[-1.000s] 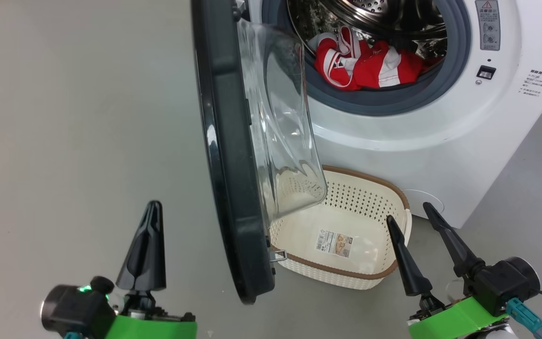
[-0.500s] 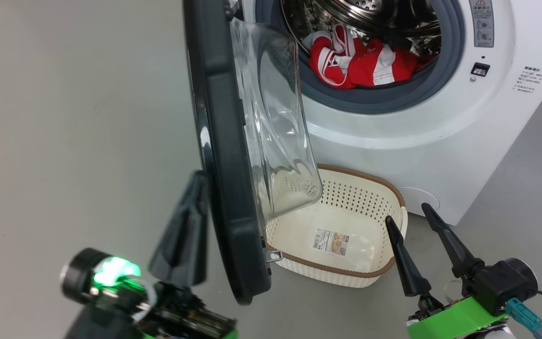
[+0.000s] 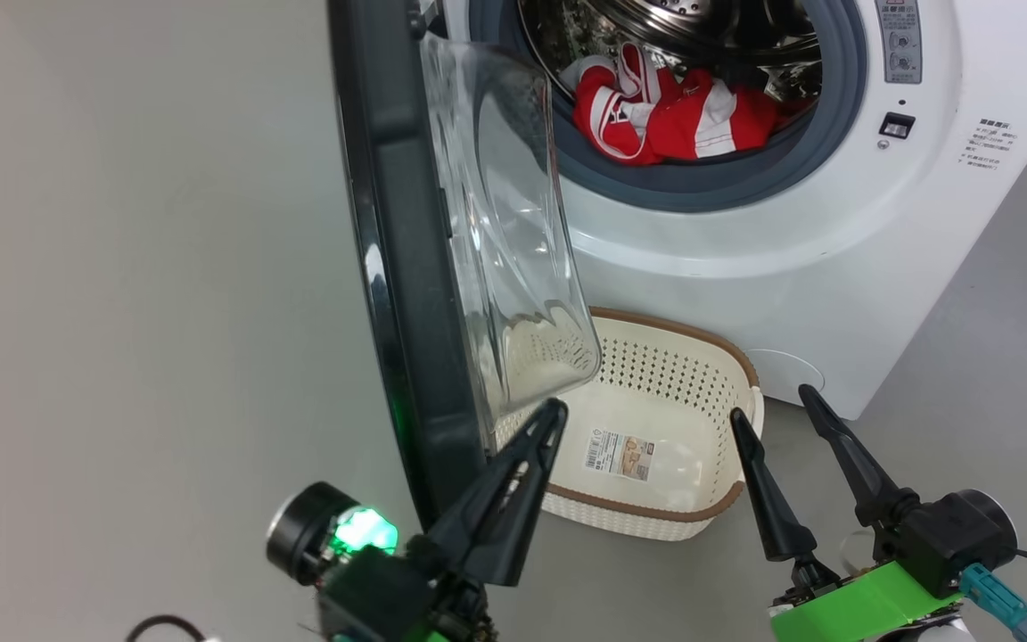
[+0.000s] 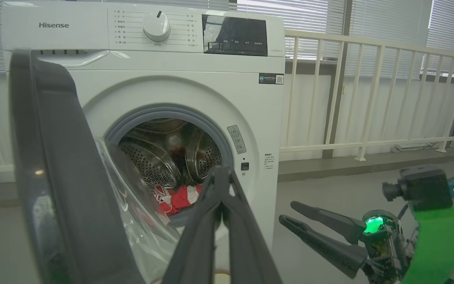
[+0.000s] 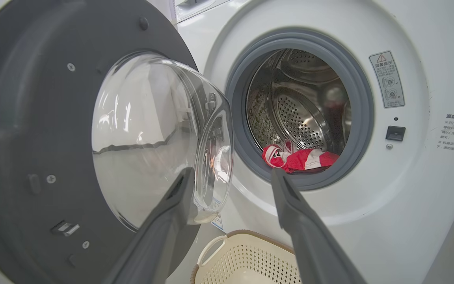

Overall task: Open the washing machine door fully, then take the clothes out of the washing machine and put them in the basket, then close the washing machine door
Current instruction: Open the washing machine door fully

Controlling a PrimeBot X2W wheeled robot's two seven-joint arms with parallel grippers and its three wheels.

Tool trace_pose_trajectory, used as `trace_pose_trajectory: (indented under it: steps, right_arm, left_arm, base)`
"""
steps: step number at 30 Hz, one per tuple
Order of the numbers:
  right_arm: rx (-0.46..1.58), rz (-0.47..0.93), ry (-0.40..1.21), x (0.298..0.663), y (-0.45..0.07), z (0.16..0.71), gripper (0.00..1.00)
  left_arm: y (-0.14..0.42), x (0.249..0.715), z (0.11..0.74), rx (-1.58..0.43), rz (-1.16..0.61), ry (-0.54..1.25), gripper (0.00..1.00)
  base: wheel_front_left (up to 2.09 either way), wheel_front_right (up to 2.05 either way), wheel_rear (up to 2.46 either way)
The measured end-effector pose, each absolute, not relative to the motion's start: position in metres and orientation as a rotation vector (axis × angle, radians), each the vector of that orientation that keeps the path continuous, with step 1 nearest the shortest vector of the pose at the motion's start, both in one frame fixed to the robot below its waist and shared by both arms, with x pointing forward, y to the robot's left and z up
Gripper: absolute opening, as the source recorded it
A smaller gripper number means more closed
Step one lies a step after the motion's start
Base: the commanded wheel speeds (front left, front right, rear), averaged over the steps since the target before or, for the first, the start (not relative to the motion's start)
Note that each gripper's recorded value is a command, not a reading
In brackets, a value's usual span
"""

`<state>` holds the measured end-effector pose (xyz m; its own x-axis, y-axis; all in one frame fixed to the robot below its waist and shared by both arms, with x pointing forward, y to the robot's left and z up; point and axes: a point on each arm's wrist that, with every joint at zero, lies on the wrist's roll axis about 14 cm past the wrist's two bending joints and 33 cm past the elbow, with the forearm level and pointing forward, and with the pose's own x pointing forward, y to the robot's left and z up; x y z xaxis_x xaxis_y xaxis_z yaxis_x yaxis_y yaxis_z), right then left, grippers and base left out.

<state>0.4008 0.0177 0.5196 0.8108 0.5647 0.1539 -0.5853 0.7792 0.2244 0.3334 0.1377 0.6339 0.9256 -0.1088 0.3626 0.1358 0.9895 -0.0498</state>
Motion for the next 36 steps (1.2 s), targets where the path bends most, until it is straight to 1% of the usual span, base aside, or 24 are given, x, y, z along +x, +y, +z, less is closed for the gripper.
trace_pose_trajectory:
  steps: [5,14,18,27,36]
  right_arm:
    - [0.276,0.621,-0.076,0.401,0.017,0.519,1.0]
    - [0.278,0.62,-0.073,0.398,0.016,0.518,1.0]
    - [0.278,0.62,-0.072,0.398,0.016,0.518,1.0]
    - [0.282,0.645,-0.064,0.398,0.026,0.516,1.0]
    - [0.286,0.669,-0.058,0.398,0.034,0.515,1.0]
  left_arm:
    - [0.134,0.343,0.609,-0.029,-0.135,-0.259,0.0]
    - [0.15,0.353,0.58,-0.012,-0.051,-0.137,0.0]
    - [0.161,0.354,0.577,-0.013,0.002,-0.119,0.0]
    - [0.177,0.35,0.573,-0.011,0.06,-0.093,0.0]
    - [0.207,0.336,0.564,-0.001,0.152,-0.063,0.0]
  base:
    - [0.0,0.0,0.0]
    - [0.0,0.0,0.0]
    - [0.0,0.0,0.0]
    - [0.0,0.0,0.0]
    - [0.0,0.0,0.0]
